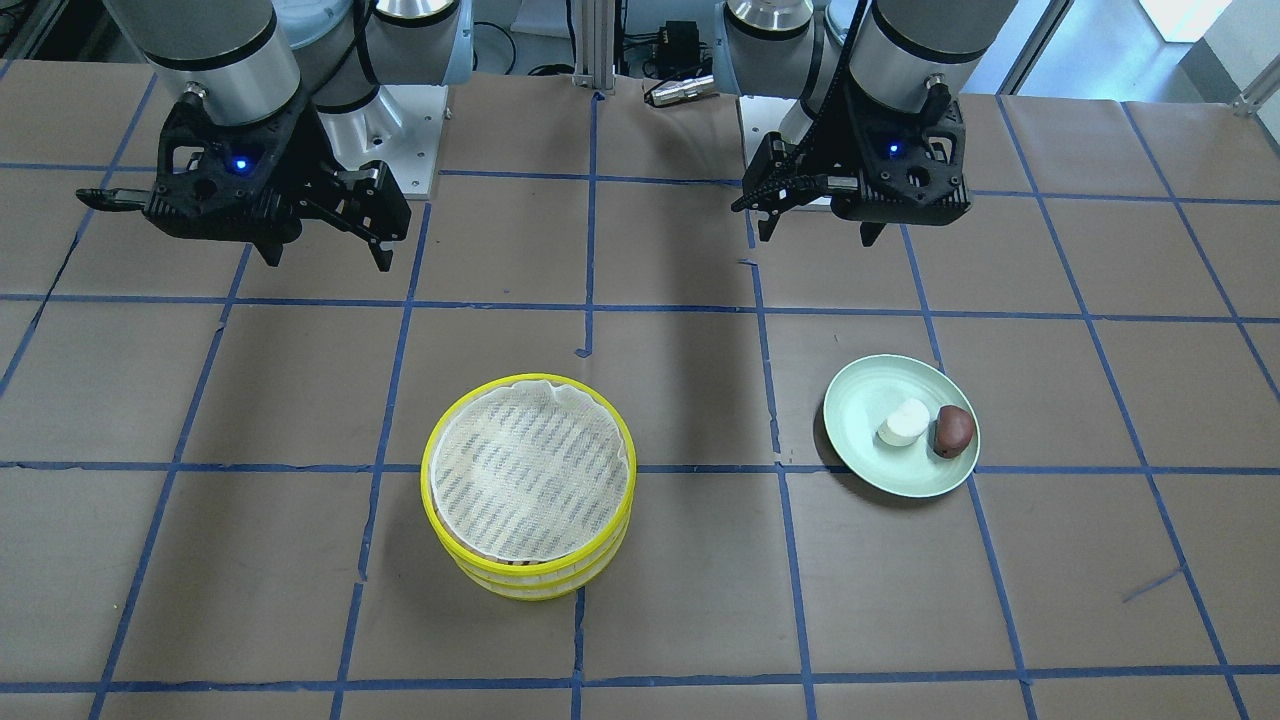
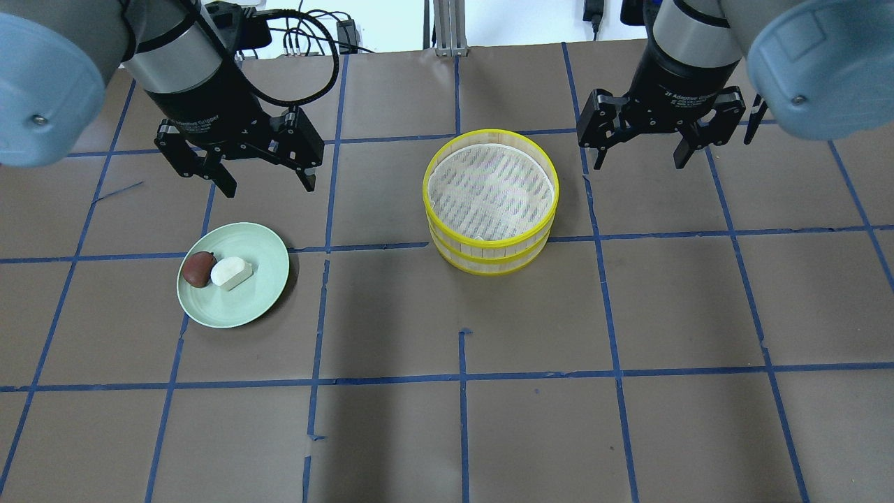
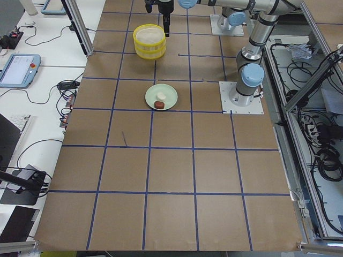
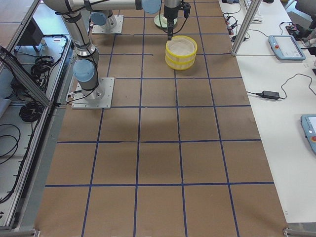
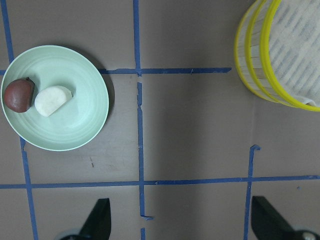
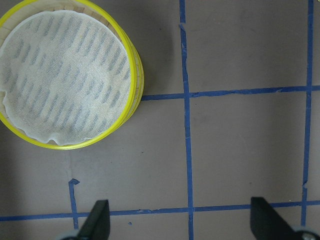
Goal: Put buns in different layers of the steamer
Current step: 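Move the right gripper to the steamer rim while the left approaches the plate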
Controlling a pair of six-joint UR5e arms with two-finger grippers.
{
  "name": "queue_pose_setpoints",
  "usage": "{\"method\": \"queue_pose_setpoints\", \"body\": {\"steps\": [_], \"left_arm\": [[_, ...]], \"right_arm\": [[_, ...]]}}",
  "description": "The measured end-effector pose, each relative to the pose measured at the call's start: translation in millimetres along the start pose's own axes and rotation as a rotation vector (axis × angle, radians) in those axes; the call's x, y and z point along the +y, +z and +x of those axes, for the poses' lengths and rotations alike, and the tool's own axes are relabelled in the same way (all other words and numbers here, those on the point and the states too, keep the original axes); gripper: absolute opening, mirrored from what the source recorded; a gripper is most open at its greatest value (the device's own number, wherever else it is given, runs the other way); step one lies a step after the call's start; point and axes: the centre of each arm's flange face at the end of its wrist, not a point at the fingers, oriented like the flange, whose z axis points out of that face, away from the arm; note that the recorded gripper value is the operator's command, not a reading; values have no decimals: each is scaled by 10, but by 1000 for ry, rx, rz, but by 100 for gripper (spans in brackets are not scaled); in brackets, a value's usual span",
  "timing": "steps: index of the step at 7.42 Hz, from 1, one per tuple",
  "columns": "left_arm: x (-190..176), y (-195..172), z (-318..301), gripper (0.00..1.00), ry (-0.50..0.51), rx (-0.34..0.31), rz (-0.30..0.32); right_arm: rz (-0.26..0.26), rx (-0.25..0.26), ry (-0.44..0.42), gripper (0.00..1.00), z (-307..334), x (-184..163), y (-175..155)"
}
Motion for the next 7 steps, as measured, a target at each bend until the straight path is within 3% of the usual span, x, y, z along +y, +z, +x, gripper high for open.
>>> {"method": "queue_pose_setpoints", "body": {"steps": [4, 7], "left_arm": [[-25, 6, -13, 100, 0, 0, 6], [-212, 128, -132, 100, -15, -10, 8]], "right_arm": [[13, -19, -2, 100, -60, -64, 103], [60, -42, -11, 100, -181, -708, 867]]}}
